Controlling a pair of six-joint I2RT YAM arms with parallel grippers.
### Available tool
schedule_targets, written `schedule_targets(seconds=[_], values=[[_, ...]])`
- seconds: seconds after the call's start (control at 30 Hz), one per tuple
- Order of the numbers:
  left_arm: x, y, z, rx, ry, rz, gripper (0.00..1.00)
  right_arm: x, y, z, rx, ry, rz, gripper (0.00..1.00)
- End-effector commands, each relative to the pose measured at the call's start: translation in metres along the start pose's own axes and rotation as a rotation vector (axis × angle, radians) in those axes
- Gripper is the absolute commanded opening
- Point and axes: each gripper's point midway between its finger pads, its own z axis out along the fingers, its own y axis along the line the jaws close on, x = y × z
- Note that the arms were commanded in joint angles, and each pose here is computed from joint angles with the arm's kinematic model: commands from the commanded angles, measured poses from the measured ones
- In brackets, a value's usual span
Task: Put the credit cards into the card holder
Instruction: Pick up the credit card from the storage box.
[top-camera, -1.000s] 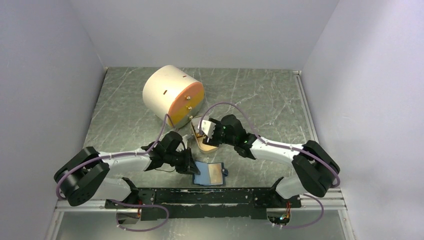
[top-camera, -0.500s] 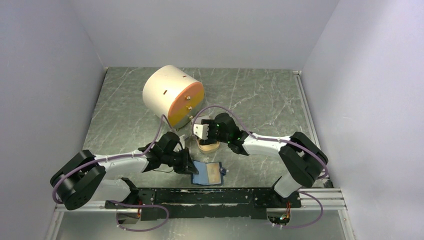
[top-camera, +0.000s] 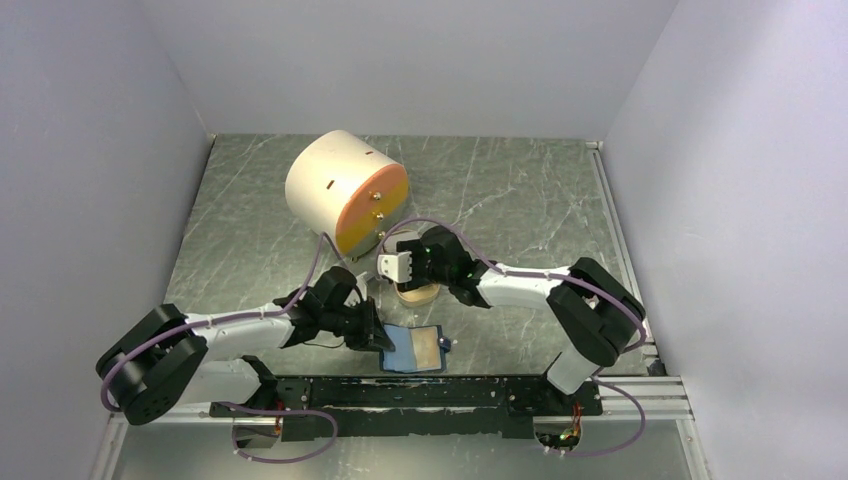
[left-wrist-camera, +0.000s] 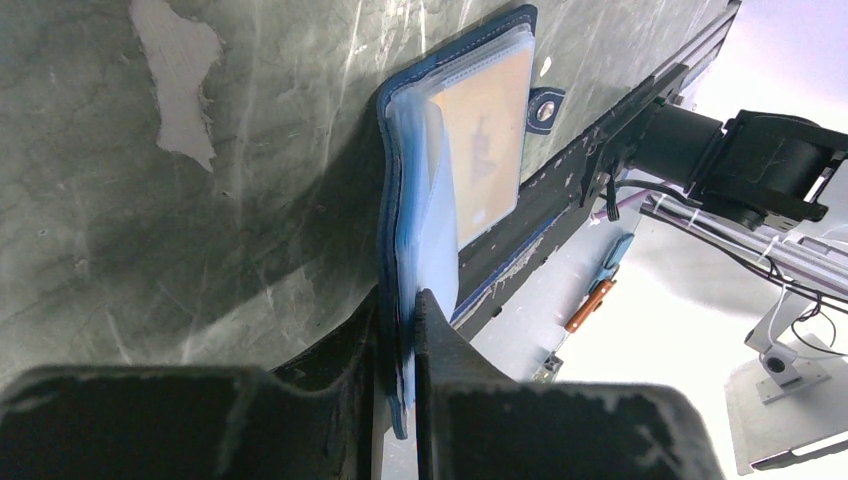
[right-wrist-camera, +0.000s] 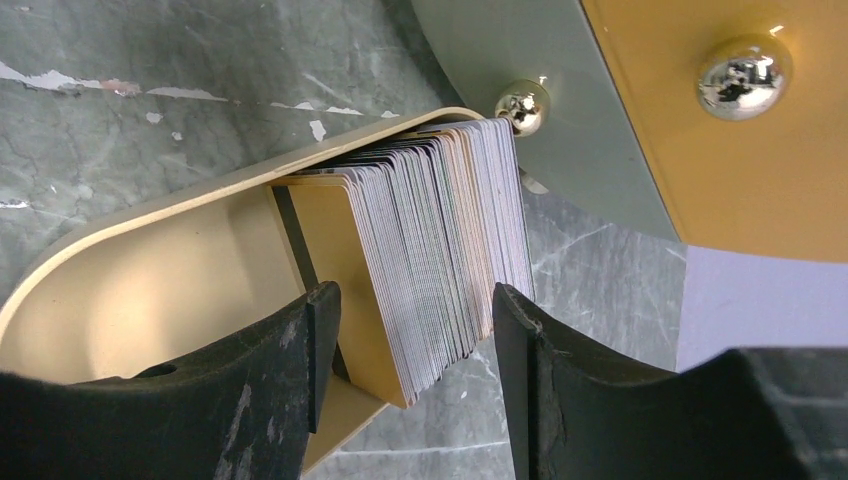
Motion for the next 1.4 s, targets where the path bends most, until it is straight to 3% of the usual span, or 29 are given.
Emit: schedule_targets(seconds=[0.0, 0.4, 0.7, 1.37], values=[[-0.001, -0.005, -0.004, 0.024, -0.010, 0.005, 0.14, -0.002, -0.001, 0.008, -0.010, 0.012, -0.055, 0.61], [-0.001, -0.002, -0.005, 0.022, -0.023, -0.001, 0.14, 0.008, 0.002, 0.016, 0.040, 0.037, -0.073, 0.62], [-0.003, -0.003, -0.008, 0.020, -0.043, 0.006, 0.13, -0.003, -0.010, 0.016, 0.082, -0.006, -0.003, 0.48], [-0.003, -0.003, -0.011, 0.027, -0.061, 0.008, 0.12, -0.008, -0.021, 0.002, 0.077, -0.018, 0.028, 0.40]])
